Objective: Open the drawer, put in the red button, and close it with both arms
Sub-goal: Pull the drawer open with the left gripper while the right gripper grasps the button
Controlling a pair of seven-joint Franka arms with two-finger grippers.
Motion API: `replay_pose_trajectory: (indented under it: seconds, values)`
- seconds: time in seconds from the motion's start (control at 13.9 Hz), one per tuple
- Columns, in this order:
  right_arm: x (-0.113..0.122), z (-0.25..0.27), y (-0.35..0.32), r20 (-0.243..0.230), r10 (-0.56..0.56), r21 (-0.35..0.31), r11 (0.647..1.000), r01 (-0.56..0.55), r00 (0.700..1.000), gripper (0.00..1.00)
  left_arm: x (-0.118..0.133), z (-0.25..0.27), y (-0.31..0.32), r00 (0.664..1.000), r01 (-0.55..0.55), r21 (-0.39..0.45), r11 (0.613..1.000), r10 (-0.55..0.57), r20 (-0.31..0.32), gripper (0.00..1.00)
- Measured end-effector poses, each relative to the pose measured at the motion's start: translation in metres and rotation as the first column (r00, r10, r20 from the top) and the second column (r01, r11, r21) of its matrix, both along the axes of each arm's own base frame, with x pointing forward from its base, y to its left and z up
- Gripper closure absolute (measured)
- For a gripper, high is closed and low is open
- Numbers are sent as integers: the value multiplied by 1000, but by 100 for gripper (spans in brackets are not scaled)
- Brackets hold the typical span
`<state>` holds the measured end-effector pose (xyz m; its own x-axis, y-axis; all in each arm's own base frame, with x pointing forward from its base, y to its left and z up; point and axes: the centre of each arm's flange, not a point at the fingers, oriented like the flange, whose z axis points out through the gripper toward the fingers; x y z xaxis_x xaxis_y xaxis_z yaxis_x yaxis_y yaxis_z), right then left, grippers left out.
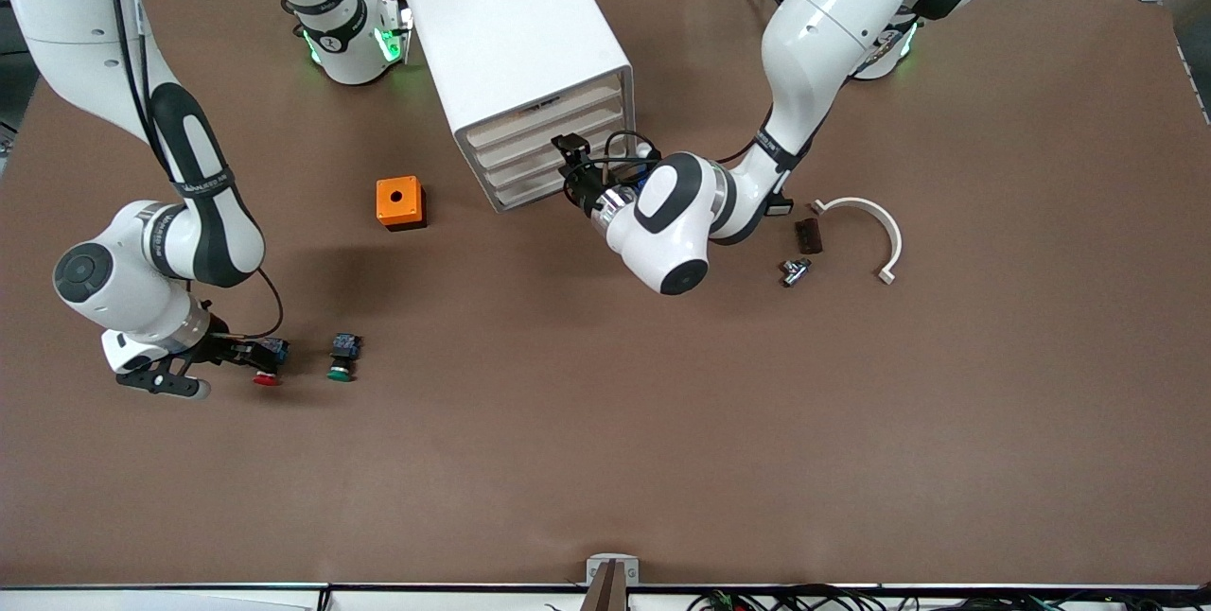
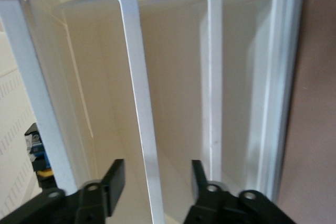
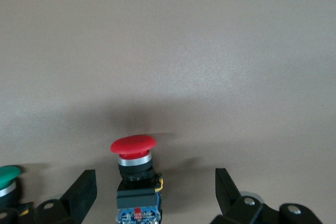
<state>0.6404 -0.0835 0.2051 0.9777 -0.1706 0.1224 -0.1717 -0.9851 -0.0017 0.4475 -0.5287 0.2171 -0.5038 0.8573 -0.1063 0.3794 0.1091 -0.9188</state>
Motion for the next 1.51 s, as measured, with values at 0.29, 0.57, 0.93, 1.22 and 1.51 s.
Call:
replay_pose_trajectory:
  seconds: [0.29, 0.57, 0.93, 1.22, 1.51]
  values:
    - [-3, -12, 6, -13, 9, 2, 1000, -9, 1000, 0, -19, -13, -12, 999, 25, 5, 1000, -25, -28, 50]
    - [-10, -21, 13, -35, 17, 6, 1000, -16, 999, 0, -23, -13, -16, 999, 34, 4, 999, -34, -30, 78]
    - [-14, -25, 17, -45, 22, 8, 1000, -21, 999, 0, -14, -10, -11, 999, 13, 15, 1000, -12, -39, 86]
    - [-13, -25, 23, -45, 32, 9, 999, -32, 998, 10, 39, 0, 24, 998, -70, 5, 998, 70, 8, 86]
    - [-13, -25, 25, -46, 35, 9, 999, -35, 998, 48, 91, 9, 65, 987, -143, -9, 990, 143, 73, 86]
